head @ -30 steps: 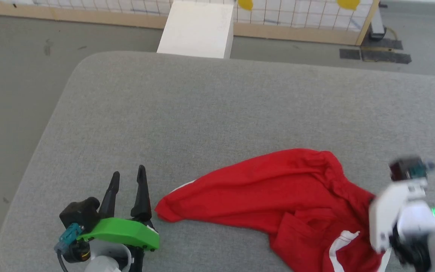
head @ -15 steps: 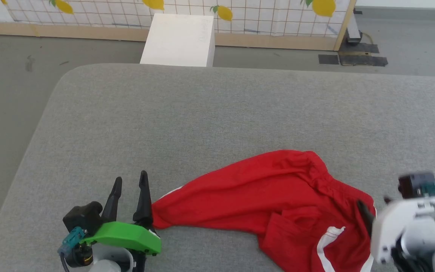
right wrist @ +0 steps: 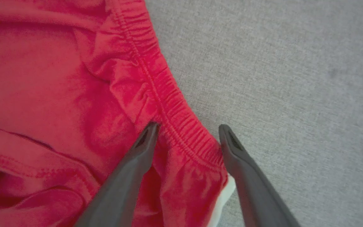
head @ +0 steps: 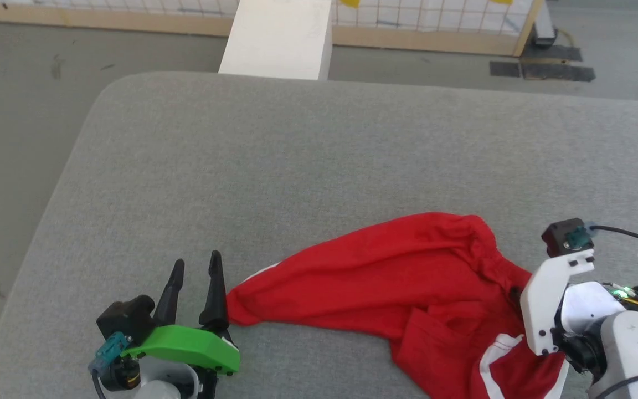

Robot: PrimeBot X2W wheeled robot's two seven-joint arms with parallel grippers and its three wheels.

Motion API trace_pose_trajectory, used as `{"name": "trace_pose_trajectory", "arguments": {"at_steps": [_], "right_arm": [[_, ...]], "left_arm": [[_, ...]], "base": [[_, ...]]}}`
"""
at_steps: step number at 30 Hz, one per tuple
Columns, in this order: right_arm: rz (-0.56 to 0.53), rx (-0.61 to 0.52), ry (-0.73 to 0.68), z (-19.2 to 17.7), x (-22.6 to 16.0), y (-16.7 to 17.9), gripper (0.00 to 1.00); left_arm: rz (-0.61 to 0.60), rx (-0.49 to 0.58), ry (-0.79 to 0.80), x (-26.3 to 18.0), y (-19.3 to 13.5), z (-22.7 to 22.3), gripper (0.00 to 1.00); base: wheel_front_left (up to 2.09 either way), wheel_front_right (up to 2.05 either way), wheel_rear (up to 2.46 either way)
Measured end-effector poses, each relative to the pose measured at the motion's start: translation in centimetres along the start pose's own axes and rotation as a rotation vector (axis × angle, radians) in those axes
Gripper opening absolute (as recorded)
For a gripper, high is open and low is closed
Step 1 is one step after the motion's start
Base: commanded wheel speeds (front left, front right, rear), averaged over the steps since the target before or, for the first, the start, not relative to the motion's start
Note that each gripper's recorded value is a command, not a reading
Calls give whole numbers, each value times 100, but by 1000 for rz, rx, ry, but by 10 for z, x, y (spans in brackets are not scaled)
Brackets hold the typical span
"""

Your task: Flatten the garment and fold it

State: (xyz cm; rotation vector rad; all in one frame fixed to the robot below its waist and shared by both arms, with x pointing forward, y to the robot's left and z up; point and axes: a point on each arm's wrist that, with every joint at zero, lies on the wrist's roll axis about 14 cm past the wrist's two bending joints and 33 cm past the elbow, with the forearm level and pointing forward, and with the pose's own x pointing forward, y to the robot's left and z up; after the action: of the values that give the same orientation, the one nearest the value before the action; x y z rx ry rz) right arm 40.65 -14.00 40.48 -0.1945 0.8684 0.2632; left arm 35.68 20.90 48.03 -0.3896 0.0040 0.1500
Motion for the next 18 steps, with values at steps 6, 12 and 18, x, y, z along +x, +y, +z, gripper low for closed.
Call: {"name": "trace_pose_trajectory", "arguments": {"at_steps": [6,12,18], "right_arm": [[9,0,-12,5,4,-2,0],[-45,48,-147,17,-22,-24,0],[-50,74,51,-79,-41,-20,0]], "left_arm": [[23,3,17,-1,7,-5,100],[-1,-5,4,0,0,-2,100],[-26,-9,5,2,-8,-2,100]], "base": [[0,0,0],[0,0,0],[0,0,0]]}}
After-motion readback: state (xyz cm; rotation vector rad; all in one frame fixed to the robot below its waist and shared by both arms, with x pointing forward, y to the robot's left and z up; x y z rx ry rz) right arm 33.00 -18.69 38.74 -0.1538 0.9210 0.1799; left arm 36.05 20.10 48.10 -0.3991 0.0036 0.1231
